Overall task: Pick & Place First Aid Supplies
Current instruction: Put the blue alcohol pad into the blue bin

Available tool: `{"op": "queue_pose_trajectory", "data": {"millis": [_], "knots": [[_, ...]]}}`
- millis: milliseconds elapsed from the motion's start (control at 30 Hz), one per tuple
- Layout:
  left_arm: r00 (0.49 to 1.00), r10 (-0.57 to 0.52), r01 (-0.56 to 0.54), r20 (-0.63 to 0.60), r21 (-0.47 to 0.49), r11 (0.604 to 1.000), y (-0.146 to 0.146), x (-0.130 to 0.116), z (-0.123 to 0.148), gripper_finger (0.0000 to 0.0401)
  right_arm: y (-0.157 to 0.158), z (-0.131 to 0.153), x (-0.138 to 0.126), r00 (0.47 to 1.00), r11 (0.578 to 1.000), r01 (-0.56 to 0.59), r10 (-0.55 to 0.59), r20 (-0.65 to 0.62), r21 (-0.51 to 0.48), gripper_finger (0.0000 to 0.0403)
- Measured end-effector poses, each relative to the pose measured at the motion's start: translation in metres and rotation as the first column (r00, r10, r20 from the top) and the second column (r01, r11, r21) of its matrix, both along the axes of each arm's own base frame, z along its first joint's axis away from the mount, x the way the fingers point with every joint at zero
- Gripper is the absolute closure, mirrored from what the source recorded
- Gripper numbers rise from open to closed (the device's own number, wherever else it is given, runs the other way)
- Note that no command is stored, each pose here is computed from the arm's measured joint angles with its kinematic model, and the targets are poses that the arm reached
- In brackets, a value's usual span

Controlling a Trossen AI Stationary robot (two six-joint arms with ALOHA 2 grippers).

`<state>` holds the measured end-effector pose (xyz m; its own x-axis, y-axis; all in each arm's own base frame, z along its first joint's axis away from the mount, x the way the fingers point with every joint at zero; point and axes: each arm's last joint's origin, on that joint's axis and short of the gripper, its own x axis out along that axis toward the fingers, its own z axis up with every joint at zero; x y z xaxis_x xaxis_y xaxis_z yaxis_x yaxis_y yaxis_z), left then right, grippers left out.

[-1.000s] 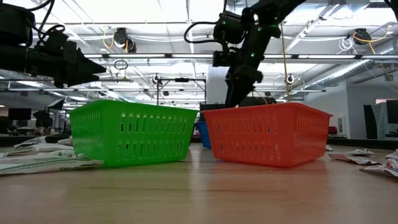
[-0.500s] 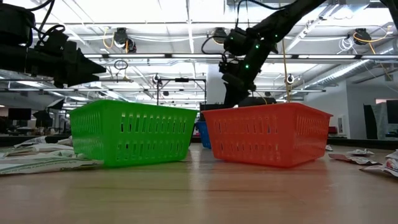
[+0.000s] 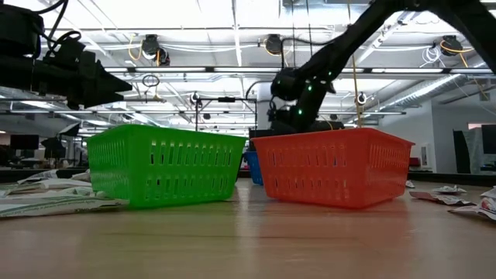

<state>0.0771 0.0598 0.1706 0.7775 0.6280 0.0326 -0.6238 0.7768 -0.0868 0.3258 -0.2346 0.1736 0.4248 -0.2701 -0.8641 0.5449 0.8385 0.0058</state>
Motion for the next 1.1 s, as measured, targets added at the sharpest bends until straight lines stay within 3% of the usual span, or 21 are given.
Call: {"op": "queue_pose_trajectory", "data": {"millis": [233,400,533,733,900,1100], "knots": [[1.000,0.000,0.000,-0.001,0.000,1.000,0.000,0.000,0.000,0.0077,-0.008,-0.030,0.005,0.994,0.995,0.046,-0.036,-0.103,0.087,0.0170],[1.000,0.000,0.000,-0.001,-0.001,1.000,0.000,0.000,0.000,0.0077,-0.008,-0.034,0.005,0.991,0.993,0.050,-0.036,-0.129,0.107,0.0191],[1.000,0.001,-0.001,-0.001,-0.001,1.000,0.000,0.000,0.000,0.0077,-0.008,-0.034,0.005,0.991,0.993,0.053,-0.038,-0.132,0.109,0.0255],[1.000,0.000,0.000,-0.001,-0.001,1.000,0.000,0.000,0.000,0.0077,-0.007,-0.034,0.005,0.991,0.993,0.039,-0.024,-0.135,0.111,0.0385],[1.000,0.001,-0.001,-0.001,-0.001,1.000,0.000,0.000,0.000,0.0077,-0.004,-0.021,0.001,0.991,0.994,0.039,-0.024,-0.135,0.106,0.0390],[1.000,0.000,0.000,-0.001,-0.001,1.000,0.000,0.000,0.000,0.0077,0.000,0.027,-0.005,0.997,0.998,0.046,-0.044,-0.057,0.036,0.0398]]}}
